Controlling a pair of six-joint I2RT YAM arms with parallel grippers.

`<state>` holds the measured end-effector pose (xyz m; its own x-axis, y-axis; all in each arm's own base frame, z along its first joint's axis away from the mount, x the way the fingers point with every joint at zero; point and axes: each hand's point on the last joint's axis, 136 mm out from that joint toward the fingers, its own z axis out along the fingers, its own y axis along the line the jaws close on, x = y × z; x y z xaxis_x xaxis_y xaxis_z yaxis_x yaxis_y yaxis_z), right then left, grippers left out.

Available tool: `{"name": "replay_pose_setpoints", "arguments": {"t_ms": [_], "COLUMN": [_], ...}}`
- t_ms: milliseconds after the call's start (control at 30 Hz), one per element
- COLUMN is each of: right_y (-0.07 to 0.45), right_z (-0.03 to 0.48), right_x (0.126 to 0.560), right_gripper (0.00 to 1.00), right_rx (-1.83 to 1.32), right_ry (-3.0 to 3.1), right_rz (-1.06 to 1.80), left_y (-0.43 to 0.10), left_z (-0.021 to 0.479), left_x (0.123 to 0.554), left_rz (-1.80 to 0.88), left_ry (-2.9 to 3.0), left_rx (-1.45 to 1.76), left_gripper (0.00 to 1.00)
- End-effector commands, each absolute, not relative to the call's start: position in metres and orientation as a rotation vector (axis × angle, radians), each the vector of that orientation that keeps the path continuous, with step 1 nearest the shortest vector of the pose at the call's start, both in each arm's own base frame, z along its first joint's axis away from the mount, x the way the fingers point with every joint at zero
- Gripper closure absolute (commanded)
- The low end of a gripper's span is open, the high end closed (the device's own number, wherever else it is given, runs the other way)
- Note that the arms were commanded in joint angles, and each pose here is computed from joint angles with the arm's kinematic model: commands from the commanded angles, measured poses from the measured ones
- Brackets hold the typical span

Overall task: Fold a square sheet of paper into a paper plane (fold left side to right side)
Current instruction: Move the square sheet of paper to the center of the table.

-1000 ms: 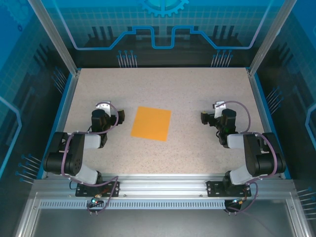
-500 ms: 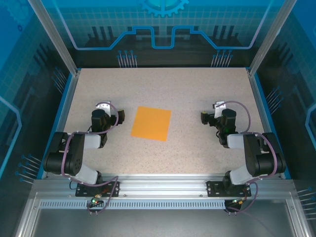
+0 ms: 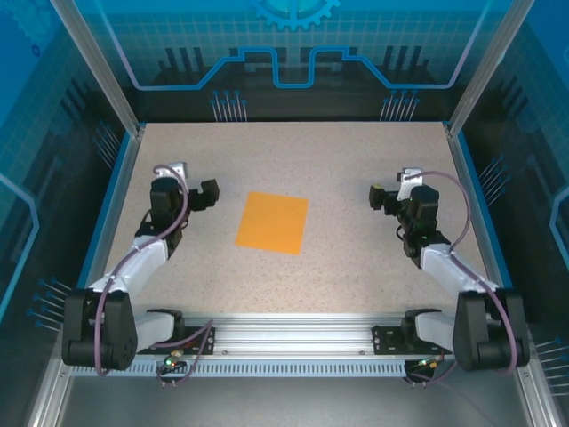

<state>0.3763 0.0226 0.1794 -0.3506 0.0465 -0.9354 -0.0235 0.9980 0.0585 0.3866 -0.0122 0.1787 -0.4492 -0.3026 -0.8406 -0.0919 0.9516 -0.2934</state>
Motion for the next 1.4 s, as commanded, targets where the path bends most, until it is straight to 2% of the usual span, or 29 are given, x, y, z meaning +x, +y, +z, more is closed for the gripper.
{"name": "replay_pose_setpoints", "arguments": {"t_ms": [0, 167, 267, 333, 467, 667, 1367], "right_y": [0.046, 0.092, 0.114, 0.123, 0.141, 0.153, 0.162], "right_z": [0.178, 0.173, 0.164, 0.157, 0.144, 0.137, 0.126], "right_x": [0.352, 0.318, 0.302, 0.294, 0.284, 0.283, 0.287], "right_gripper": [0.00, 0.00, 0.00, 0.00, 0.00, 0.00, 0.00], "right_rx": [0.084, 0.016, -0.045, -0.072, -0.137, -0.176, -0.209], "right_ry": [2.086, 2.242, 2.312, 2.345, 2.385, 2.401, 2.430], "right_rz": [0.150, 0.206, 0.222, 0.217, 0.192, 0.156, 0.143], "left_y": [-0.042, -0.107, -0.140, -0.160, -0.193, -0.218, -0.267], "left_z": [0.160, 0.139, 0.123, 0.111, 0.086, 0.060, 0.018], "left_x": [0.368, 0.351, 0.337, 0.329, 0.320, 0.327, 0.302], "left_rz": [-0.456, -0.521, -0.576, -0.593, -0.583, -0.548, -0.698], "left_ry": [2.287, 2.516, 2.617, 2.674, 2.774, 2.851, 3.016], "left_rx": [-0.397, -0.214, -0.133, -0.049, 0.071, 0.139, 0.207], "left_gripper": [0.01, 0.01, 0.06, 0.09, 0.25, 0.35, 0.41]}}
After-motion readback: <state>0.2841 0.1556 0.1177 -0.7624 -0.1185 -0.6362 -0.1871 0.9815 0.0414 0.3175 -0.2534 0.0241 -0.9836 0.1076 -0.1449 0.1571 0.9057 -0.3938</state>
